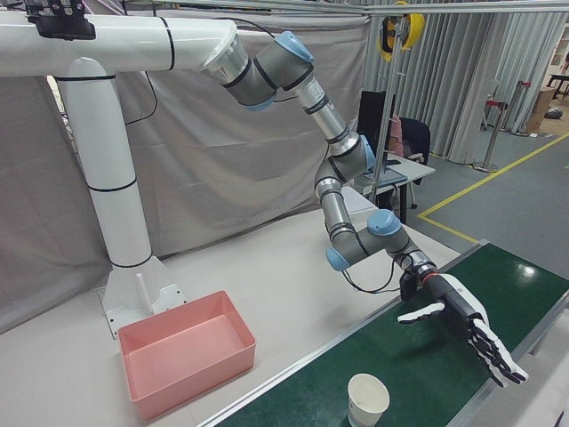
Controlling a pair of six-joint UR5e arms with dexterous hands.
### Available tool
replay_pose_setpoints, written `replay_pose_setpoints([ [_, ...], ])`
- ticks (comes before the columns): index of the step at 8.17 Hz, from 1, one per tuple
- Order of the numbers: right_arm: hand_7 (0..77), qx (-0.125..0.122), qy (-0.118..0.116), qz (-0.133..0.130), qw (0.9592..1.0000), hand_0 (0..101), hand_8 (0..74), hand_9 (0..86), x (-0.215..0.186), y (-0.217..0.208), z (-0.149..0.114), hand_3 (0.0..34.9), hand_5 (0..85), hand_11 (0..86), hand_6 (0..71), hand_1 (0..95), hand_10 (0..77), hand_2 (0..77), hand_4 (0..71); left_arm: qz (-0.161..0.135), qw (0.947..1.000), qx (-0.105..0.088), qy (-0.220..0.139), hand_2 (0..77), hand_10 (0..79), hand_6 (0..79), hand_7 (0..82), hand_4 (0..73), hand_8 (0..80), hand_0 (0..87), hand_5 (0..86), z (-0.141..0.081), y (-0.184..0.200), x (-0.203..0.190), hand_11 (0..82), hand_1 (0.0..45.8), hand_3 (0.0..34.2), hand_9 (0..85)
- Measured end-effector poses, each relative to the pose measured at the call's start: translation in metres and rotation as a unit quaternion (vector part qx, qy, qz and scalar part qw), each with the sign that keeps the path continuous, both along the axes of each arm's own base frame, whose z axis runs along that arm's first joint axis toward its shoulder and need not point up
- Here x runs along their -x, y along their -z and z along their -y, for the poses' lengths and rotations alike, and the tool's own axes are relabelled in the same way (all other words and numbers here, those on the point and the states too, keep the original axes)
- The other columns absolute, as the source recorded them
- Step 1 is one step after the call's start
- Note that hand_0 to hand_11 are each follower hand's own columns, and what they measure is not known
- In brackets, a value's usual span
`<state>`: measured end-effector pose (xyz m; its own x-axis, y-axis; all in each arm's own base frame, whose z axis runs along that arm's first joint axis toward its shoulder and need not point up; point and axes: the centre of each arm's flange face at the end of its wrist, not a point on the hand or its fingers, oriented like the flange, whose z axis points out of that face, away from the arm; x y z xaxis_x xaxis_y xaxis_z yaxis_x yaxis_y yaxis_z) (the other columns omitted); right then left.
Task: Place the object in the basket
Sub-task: 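Raise the left hand beside the conveyor, fingers open, awaiting the cup, then close the left hand's fingers around the white paper cup on the belt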
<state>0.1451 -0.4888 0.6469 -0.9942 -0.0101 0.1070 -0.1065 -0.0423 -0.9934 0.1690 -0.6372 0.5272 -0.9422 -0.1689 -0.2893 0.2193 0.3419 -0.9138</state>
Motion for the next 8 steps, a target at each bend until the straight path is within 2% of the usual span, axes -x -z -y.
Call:
replay_pose_setpoints([
  [3,0.5,0.0,0.0,0.0,1.0,0,0.0,0.0,0.0,0.0,0.0,0.0,0.0,0.0,0.0,0.0,0.0,0.5,0.0,0.0,1.0,0.0,0.0,0.0,3.3,0.5,0.0,0.5,0.0,64.9,12.5,-0.0001,0.0004,0.0001,7.1,13.6,0.2,0.5],
  [4,0.5,0.0,0.0,0.0,1.0,0,0.0,0.0,0.0,0.0,0.0,0.0,0.0,0.0,0.0,0.0,0.0,0.5,0.0,0.0,1.0,0.0,0.0,0.0,3.3,0.5,0.0,0.5,0.0,64.2,12.5,-0.0002,0.0004,0.0002,7.1,10.9,0.3,0.5],
  [8,0.5,0.0,0.0,0.0,1.0,0,0.0,0.0,0.0,0.0,0.0,0.0,0.0,0.0,0.0,0.0,0.0,0.5,0.0,0.005,1.0,0.001,-0.003,0.0,3.3,0.5,0.0,1.1,0.0,61.9,12.5,-0.0024,-0.0023,-0.0046,7.1,12.0,0.3,0.5],
])
